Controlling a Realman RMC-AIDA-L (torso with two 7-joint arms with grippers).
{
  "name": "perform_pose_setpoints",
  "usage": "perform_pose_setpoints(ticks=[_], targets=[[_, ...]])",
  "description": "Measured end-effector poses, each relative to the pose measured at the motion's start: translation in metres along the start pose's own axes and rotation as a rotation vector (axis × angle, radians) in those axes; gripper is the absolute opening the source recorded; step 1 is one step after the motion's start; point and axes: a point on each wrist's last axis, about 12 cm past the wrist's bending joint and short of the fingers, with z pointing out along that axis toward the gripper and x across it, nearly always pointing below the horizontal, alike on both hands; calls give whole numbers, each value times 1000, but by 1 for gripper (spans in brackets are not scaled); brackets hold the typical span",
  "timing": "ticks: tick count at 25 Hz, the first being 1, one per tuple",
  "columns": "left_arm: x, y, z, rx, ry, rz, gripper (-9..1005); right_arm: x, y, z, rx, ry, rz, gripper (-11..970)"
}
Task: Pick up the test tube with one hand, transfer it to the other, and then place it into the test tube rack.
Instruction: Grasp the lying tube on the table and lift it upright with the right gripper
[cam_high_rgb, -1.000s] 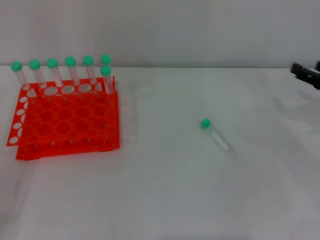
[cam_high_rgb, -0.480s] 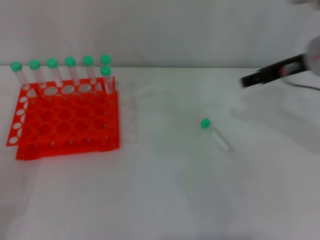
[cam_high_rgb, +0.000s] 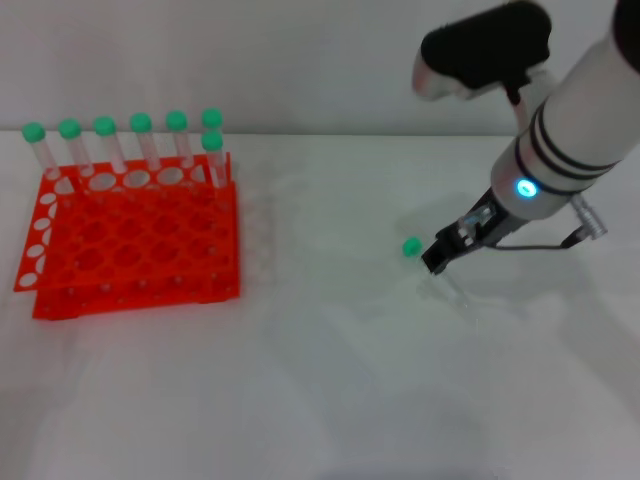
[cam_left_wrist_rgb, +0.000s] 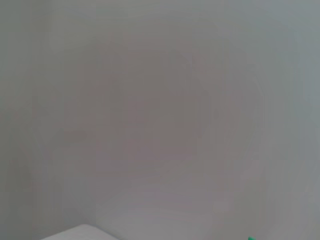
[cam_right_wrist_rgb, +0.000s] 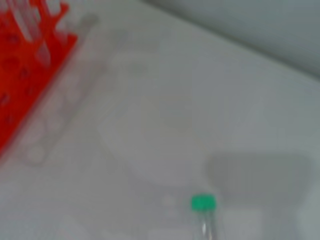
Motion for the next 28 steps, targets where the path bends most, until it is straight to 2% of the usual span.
perform_pose_setpoints(ticks=[3,7,9,15,20,28], targets=[[1,-1,5,2,8,0,843,-1,0,17,-29,49,17,750],[3,-4,11,9,17,2,841,-3,-1,27,-37,76,11,733],[3,-4,12,12,16,4,841,-4,-1,31,-37,87,3,724],[3,-6,15,19,12,4,839,-3,-1,41,-59,116,3,613],[3,-6,15,19,12,9,837,0,-4,47,-59,123,3,619],[3,-6,15,20,11,12,834,4,-9,53,-46,148,0,534]])
